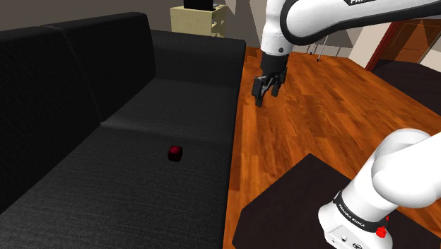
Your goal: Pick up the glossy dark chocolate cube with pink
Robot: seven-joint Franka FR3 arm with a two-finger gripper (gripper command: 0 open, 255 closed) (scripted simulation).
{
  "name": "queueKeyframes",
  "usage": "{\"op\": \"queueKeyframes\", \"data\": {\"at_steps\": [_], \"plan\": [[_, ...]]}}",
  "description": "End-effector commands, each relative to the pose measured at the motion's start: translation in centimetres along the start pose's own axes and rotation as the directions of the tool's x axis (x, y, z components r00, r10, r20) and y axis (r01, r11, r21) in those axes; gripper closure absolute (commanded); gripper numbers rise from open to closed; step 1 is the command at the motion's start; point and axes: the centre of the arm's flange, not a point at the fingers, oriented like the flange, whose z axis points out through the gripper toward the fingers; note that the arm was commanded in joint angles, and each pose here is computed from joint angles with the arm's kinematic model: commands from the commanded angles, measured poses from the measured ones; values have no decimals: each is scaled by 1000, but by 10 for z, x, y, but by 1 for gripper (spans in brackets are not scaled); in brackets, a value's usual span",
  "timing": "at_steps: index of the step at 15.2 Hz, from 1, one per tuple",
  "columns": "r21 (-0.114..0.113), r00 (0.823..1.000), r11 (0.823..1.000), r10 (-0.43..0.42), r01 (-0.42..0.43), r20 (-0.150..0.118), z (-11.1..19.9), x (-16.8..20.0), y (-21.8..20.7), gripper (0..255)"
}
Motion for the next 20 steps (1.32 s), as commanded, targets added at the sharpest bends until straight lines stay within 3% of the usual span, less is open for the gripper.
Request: {"op": "queueKeyframes", "data": {"at_steps": [1,20], "plan": [[0,1000,1000,1,-1,5,13,17,-22,0],[-10,998,1000,0,1,61,121,148,-214,0]]}}
